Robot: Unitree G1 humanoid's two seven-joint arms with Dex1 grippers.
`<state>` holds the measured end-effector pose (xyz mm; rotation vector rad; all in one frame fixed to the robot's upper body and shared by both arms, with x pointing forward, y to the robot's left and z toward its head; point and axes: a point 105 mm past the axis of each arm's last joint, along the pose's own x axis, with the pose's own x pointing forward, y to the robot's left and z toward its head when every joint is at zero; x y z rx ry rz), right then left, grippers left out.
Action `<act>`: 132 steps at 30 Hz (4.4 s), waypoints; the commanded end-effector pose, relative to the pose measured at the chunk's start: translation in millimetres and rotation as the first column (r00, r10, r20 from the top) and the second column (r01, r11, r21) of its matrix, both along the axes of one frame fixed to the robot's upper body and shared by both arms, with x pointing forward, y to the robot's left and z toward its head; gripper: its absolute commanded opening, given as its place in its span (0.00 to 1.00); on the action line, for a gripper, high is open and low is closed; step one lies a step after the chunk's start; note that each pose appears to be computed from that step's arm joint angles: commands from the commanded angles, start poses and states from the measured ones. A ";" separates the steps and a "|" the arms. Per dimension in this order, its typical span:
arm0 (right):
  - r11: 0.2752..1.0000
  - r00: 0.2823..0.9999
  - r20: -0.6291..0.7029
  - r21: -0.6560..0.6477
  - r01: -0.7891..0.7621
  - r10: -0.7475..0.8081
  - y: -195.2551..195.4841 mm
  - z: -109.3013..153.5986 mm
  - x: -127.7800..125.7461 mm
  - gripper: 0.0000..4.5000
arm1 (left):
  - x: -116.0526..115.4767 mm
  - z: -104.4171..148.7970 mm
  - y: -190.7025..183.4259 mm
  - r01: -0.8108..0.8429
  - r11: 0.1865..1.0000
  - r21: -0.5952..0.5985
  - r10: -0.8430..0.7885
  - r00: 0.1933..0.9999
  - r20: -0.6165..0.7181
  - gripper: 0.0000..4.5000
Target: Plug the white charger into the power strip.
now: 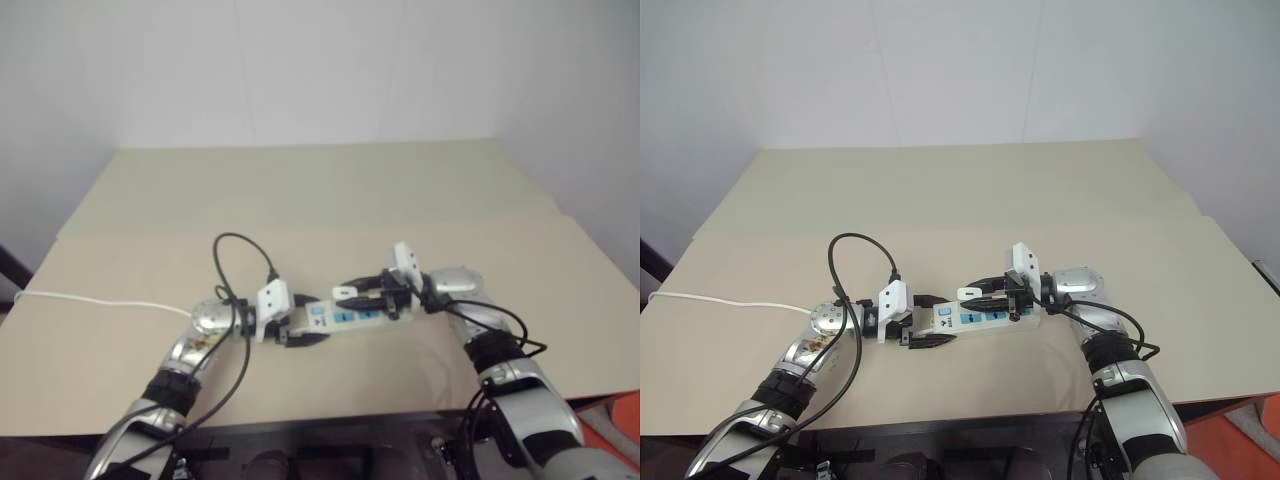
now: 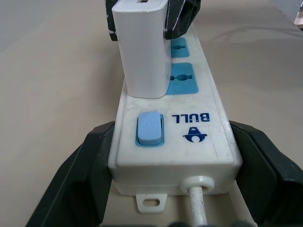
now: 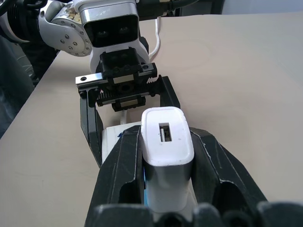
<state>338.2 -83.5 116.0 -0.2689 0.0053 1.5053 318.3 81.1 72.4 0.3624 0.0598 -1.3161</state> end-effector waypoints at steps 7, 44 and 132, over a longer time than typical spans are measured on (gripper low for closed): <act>0.995 0.997 -0.078 -0.099 0.006 -0.013 -14.0 -26.2 -7.1 0.25 | 13.2 -12.8 26.7 -0.128 0.990 0.066 0.131 0.991 -0.032 0.72; 0.990 0.992 -0.093 -0.097 -0.099 0.090 9.6 -23.1 -16.0 0.25 | 8.2 -15.3 22.3 -0.011 0.995 0.096 0.016 0.998 -0.060 0.72; 0.817 0.828 0.099 -0.136 0.560 -0.551 -202.9 50.7 -42.2 1.00 | -13.5 90.2 71.8 0.055 0.997 0.047 -0.058 0.996 0.069 0.99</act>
